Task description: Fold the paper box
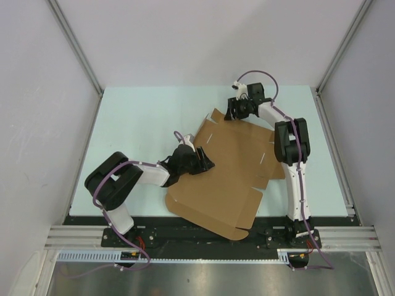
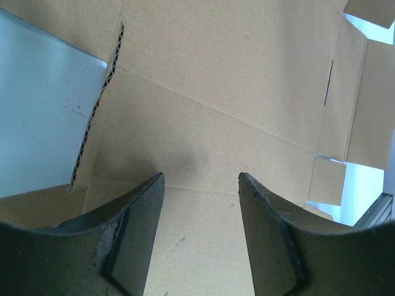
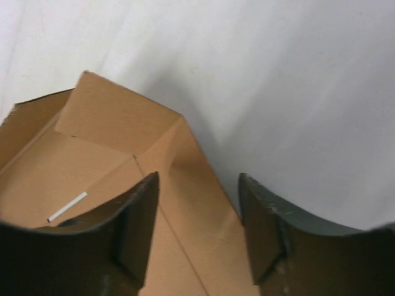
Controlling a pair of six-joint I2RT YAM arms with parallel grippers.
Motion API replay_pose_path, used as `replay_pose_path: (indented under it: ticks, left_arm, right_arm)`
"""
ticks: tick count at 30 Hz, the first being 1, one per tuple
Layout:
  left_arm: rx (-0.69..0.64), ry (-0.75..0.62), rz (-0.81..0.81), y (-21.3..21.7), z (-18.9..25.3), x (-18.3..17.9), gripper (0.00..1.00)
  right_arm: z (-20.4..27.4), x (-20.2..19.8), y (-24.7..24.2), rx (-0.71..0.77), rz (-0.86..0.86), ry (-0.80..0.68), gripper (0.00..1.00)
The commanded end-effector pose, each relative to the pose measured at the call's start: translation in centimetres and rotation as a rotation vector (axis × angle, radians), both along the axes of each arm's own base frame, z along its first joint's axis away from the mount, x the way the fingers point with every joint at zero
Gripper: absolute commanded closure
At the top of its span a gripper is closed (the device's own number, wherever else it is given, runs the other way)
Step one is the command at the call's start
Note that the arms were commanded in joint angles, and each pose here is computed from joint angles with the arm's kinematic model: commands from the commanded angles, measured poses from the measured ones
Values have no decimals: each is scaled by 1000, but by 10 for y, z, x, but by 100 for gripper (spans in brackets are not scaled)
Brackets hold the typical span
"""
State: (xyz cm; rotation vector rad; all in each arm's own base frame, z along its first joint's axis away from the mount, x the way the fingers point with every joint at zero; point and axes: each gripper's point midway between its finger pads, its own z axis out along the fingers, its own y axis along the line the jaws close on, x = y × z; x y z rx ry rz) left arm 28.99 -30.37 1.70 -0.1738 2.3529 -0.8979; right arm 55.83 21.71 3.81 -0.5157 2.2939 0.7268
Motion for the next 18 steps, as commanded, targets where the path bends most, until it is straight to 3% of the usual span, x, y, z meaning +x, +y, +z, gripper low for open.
replay_pose_path:
  ticks: [1,5,11,13,18]
  left_arm:
    - [374,344,9,80,-106,-79,39]
    - [367,338,9,78,-106,-77,39]
    - [339,342,-5,73,-103,-79,39]
    - [334,340,-5,72,-102,-79,39]
    - [319,335,-8,69,-100,-78,39]
  right_arm:
    - [-7,-21,10,6,41,73,48]
    - [1,-27,7,-18,39,56,64]
    - [15,-45,6,-16,59,50,77]
    - [21,-53,8,-5,71,51,80]
    - [25,-69,13,-12,99,56,77]
